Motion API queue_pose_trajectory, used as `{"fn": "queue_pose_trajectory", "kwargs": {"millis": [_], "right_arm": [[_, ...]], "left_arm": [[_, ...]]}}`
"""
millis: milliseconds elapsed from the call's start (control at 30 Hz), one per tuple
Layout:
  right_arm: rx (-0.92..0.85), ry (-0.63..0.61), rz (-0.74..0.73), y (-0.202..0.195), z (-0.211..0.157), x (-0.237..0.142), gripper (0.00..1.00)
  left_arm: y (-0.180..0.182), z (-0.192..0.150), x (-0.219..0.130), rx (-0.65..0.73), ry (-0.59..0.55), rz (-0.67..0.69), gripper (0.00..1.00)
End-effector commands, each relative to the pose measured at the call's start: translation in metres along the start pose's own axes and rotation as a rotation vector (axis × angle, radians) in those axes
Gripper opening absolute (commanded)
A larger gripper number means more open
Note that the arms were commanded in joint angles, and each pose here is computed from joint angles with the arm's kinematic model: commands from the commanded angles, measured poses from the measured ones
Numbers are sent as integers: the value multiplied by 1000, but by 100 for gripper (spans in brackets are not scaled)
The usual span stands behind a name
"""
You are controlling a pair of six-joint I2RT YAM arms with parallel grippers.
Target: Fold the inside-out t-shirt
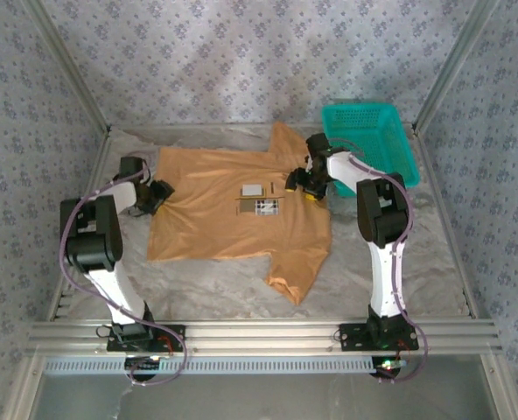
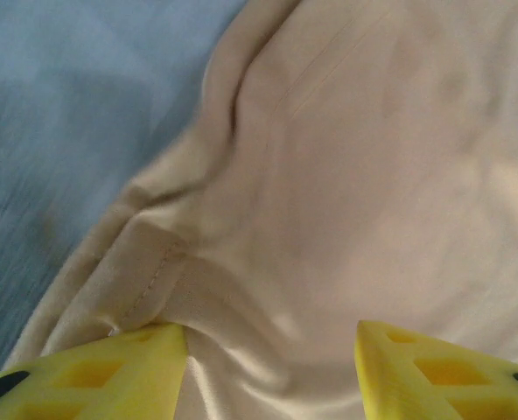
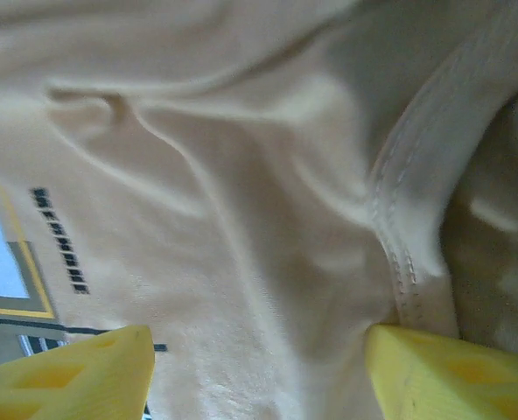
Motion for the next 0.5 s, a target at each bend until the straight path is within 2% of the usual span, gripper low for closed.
{"fn": "queue_pose_trajectory", "kwargs": {"millis": [0, 133, 267, 333, 467], "right_arm": [[36, 10, -62, -12, 9, 23, 69], [36, 13, -86, -13, 15, 29, 70], [18, 13, -110, -9, 14, 19, 70], [-4, -8, -106, -3, 9, 4, 70], [-73, -48, -80, 15, -8, -36, 71]], "left_arm": [[-3, 21, 14, 46, 0, 40, 55], [2, 39, 26, 21, -10, 77, 55], [1, 39, 21, 18, 4, 86, 55], [1, 33, 8, 22, -1, 94, 55], [-10, 15, -42, 92, -76, 120, 56]]}}
Point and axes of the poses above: each hand's point on the last joint's axis, 136 mm out from that joint toward the fingers, its own x axis out along the fingers, its own y axis along the line the jaws close on, z = x × y, the point moved 10 cm from there along -x, back along the fingers, and after that the axes turned 5 degrees about x, right-handed, at the moved point
